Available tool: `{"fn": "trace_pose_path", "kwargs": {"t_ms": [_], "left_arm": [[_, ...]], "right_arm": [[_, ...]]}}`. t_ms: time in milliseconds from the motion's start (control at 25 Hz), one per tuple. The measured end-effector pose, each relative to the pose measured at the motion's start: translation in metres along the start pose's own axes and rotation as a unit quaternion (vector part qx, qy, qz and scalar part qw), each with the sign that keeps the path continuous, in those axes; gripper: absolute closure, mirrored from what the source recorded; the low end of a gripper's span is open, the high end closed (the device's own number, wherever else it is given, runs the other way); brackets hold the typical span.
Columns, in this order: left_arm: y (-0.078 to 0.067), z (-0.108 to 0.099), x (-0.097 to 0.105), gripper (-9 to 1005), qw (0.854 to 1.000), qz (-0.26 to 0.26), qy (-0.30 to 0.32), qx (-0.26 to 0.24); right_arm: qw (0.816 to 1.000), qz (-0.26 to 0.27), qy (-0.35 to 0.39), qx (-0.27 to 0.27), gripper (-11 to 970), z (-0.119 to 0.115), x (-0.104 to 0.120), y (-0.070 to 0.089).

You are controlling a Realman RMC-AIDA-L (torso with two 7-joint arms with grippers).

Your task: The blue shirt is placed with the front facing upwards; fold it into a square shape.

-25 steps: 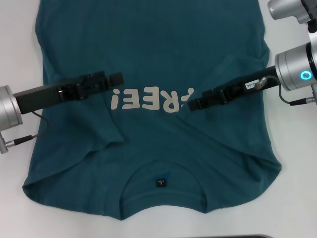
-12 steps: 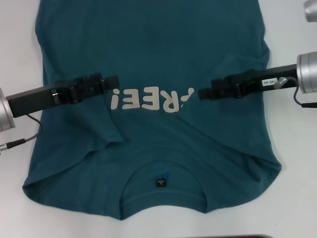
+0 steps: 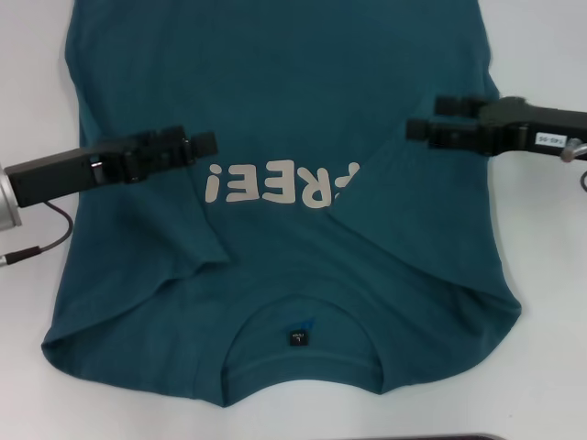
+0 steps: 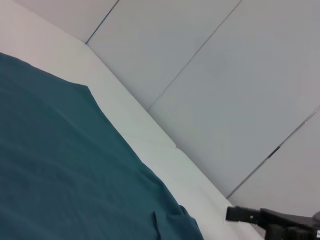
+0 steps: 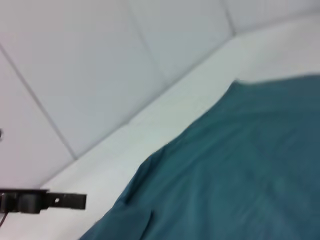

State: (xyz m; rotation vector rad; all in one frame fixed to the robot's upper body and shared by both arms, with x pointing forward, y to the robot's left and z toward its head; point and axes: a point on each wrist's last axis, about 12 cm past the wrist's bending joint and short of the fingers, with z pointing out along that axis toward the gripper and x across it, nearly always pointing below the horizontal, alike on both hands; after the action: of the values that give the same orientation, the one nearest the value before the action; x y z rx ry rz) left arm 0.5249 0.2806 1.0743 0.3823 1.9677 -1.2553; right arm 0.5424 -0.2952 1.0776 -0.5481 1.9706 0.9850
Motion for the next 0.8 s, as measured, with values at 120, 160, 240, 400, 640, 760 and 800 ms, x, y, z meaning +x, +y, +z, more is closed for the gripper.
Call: {"fn": "trace_pose_path", "kwargs": {"t_ms": [120,160,240,400,640,760,800], "left_arm": [[0.001,0.000,0.000,92,1.000,0.003,-0.001,-0.003],[0.001,0.000,-0.001,92,1.000,0.004,-0.001,-0.003],[0.001,0.000,-0.001,92,1.000,0.004,-0.001,-0.002],[0.000,-0.004,0.001,92,1.000,0.003,0.004,0.004],[-0.008,-0.021,0.010,93,0.999,-0.001,0.033,0.042],[-0.010,-0.028,0.015,93,0.997,-0.002,0.058,0.053],[-0.010,-0.030,0.017,93,0.996,-0.004,0.066,0.053]], "right_arm": [[1.000,-0.003,-0.021,0.011,74,-0.007,0.006,-0.003],[1.000,-0.002,-0.026,0.015,64,-0.010,0.007,-0.004],[0.999,-0.001,-0.034,0.020,45,-0.014,0.009,-0.005],[0.999,-0.017,-0.037,0.007,29,-0.018,0.015,0.000],[0.999,-0.026,0.000,-0.042,40,-0.023,0.022,0.010],[0.998,-0.030,0.011,-0.053,46,-0.027,0.022,0.011],[0.998,-0.031,0.015,-0.054,47,-0.028,0.022,0.011]]}}
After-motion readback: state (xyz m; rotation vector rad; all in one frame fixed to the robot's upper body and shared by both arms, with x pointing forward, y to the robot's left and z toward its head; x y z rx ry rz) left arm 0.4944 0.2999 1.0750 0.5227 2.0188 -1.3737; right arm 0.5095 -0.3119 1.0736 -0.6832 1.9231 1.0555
